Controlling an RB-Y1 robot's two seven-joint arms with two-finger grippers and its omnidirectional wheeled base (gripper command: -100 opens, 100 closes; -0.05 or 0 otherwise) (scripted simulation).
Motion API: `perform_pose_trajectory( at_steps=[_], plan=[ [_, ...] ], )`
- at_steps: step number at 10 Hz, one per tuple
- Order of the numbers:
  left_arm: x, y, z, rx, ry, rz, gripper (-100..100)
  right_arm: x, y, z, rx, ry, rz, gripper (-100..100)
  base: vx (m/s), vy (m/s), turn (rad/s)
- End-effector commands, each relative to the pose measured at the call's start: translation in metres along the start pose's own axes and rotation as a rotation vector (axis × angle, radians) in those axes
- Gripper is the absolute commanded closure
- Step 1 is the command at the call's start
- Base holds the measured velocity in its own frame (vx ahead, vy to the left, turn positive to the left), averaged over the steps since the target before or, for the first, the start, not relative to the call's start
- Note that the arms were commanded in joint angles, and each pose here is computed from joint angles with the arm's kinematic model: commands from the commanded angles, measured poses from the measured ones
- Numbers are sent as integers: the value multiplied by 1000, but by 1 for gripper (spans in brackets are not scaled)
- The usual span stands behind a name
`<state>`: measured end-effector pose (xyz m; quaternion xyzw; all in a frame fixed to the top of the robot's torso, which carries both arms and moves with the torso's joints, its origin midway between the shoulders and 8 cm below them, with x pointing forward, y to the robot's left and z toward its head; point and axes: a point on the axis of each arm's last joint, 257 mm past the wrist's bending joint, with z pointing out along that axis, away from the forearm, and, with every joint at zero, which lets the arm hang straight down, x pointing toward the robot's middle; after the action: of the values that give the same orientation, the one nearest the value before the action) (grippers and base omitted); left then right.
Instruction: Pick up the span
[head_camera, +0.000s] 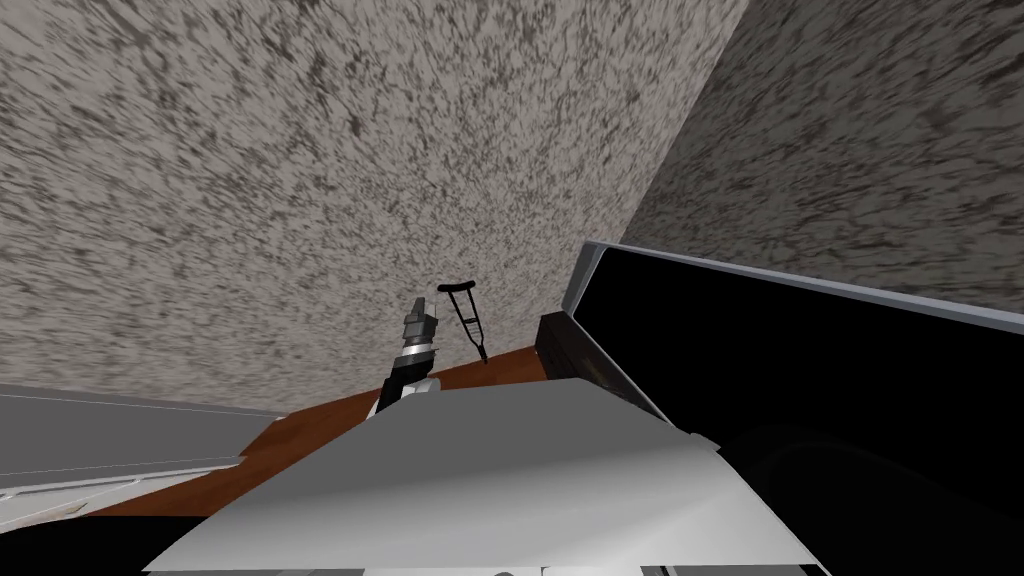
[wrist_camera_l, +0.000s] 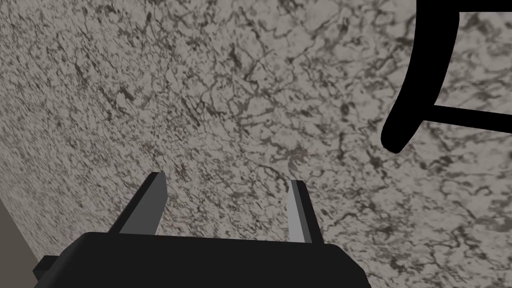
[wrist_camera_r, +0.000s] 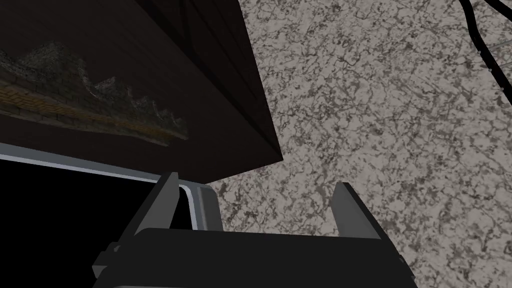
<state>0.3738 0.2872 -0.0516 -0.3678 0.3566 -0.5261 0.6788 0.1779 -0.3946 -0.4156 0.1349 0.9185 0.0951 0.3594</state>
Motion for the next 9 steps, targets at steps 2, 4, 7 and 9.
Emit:
perform_pose_trajectory(
  at_steps=[2,4,7,9],
  plan=[
    [0,0,0,0,0,0,0,25,-26,-4,61,80,-58,-100,20,-18,144],
    [0,0,0,0,0,0,0,51,-56,-15,127,172,-123,-100,12,-10,163],
    [0,0,0,0,0,0,0,84,-96,-35,214,295,-208,-100,14,-15,180],
    [0,0,0,0,0,0,0,101,-119,-50,262,367,-255,-100,17,-24,125]
  ],
)
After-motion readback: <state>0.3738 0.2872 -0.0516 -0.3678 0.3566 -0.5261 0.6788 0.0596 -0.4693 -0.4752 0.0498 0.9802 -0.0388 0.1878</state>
